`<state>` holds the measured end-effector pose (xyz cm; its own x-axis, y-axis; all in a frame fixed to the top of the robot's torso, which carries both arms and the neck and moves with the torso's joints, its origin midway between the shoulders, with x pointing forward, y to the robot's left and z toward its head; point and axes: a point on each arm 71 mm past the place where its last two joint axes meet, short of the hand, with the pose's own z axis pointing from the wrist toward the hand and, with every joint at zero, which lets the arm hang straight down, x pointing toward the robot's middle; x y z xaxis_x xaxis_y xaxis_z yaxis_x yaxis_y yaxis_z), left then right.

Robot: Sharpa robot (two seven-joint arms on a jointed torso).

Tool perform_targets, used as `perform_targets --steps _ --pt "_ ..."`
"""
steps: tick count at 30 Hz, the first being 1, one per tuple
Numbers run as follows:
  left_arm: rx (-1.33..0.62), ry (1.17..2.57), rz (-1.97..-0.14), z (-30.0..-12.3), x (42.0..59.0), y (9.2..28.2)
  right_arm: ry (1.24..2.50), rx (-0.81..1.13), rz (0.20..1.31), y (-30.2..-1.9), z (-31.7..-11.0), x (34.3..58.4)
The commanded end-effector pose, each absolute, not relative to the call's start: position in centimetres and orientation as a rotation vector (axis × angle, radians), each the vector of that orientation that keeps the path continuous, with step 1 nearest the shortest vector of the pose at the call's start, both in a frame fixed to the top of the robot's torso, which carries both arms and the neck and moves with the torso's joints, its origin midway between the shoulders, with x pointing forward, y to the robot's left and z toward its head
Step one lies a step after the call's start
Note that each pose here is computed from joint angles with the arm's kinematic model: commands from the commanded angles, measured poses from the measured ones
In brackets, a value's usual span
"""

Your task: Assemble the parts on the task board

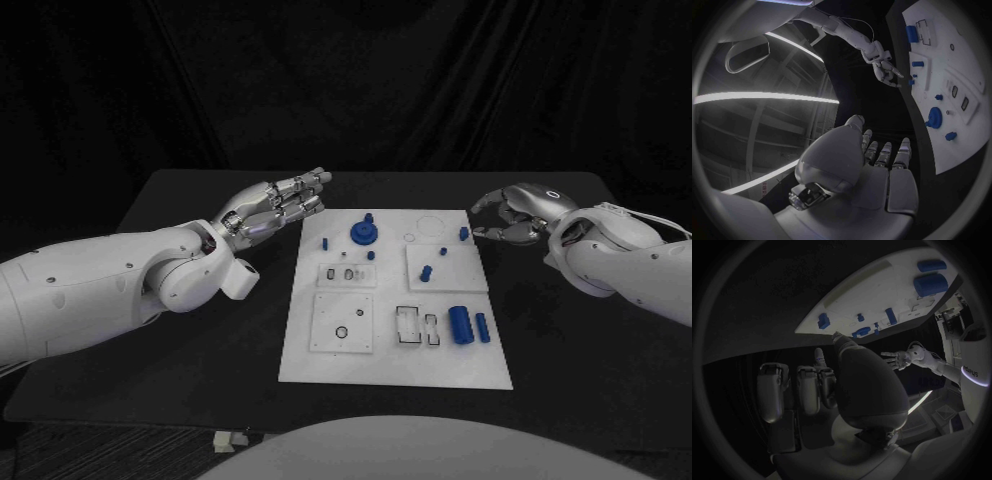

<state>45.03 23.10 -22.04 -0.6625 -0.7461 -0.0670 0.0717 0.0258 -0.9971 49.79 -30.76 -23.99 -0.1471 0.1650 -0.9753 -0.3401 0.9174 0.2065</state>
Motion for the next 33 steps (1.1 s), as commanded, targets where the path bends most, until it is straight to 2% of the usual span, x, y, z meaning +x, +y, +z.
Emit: perform_targets --steps 1,14,33 --pt "-0.686 1.686 -1.726 -22.0 44.9 22.9 1.698 -0.13 0.428 -30.8 -24.4 49.8" --pt "-0.687 1.69 -1.726 -22.0 44.9 23.0 1.754 -0.126 0.398 -30.8 -25.6 50.3" --pt "-0.689 1.692 -1.726 -22.0 44.9 23.1 1.759 -0.135 0.401 -30.2 -26.9 50.9"
